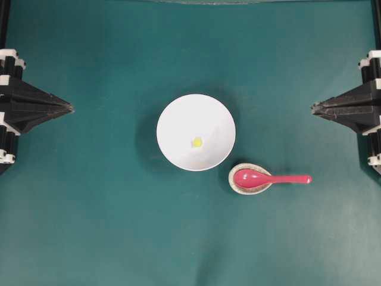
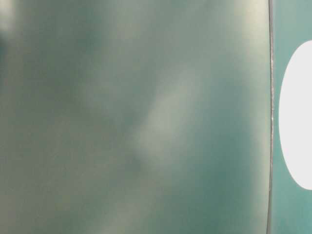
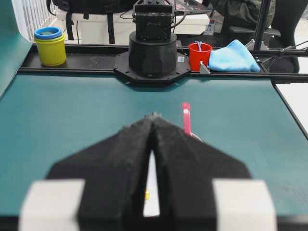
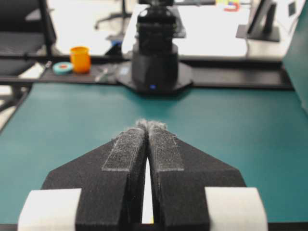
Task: Scoop the yellow hexagonal prism block from the bowl with a spoon using the right arm.
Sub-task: 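Move the right gripper toward the pink spoon handle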
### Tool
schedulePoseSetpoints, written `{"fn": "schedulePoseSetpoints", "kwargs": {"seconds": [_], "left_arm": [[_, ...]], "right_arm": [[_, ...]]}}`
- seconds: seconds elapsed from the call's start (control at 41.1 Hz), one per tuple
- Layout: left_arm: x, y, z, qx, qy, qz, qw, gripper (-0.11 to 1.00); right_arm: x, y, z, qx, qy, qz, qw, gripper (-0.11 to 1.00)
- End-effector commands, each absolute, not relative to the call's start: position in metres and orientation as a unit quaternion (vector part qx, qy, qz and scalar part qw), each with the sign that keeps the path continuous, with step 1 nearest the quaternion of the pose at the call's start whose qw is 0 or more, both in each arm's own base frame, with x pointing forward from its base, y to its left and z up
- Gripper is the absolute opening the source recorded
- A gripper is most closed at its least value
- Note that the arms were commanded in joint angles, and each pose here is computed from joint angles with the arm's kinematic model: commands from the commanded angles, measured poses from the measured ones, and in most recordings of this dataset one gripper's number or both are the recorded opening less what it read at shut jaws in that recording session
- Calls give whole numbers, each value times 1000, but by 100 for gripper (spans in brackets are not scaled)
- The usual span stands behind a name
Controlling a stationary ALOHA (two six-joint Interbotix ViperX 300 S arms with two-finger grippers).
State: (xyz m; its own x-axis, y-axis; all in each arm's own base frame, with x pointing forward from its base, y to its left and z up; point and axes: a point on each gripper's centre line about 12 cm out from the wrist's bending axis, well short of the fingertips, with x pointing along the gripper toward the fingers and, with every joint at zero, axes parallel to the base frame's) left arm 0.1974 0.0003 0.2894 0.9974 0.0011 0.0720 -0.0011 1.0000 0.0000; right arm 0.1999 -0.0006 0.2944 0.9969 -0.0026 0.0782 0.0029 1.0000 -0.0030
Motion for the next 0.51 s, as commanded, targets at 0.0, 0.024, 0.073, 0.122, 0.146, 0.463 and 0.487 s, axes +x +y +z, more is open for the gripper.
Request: {"fn": "schedulePoseSetpoints", "kwargs": {"seconds": [0.0, 0.024, 0.073, 0.122, 0.146, 0.463, 0.487], "left_arm": [[201, -1, 297, -5, -35, -3, 999, -1], [201, -1, 295, -10, -27, -3, 1000, -1], [201, -1, 295, -12, -25, -3, 1000, 2], [201, -1, 295, -12, -24, -3, 1000, 3], [201, -1, 294, -12, -23, -3, 1000, 3], [202, -1, 293, -12, -18, -3, 1000, 3], [202, -1, 293, -12, -18, -3, 1000, 3]], "right_arm": [[201, 0, 302, 3, -51, -1, 999, 0], [201, 0, 301, 4, -44, 0, 999, 0], [202, 0, 300, 4, -39, 0, 999, 0], [201, 0, 300, 4, -37, -1, 999, 1], [202, 0, 299, 4, -34, -1, 999, 1], [203, 0, 301, 8, -8, -1, 1000, 30], [204, 0, 300, 8, 0, -1, 1000, 37]]}}
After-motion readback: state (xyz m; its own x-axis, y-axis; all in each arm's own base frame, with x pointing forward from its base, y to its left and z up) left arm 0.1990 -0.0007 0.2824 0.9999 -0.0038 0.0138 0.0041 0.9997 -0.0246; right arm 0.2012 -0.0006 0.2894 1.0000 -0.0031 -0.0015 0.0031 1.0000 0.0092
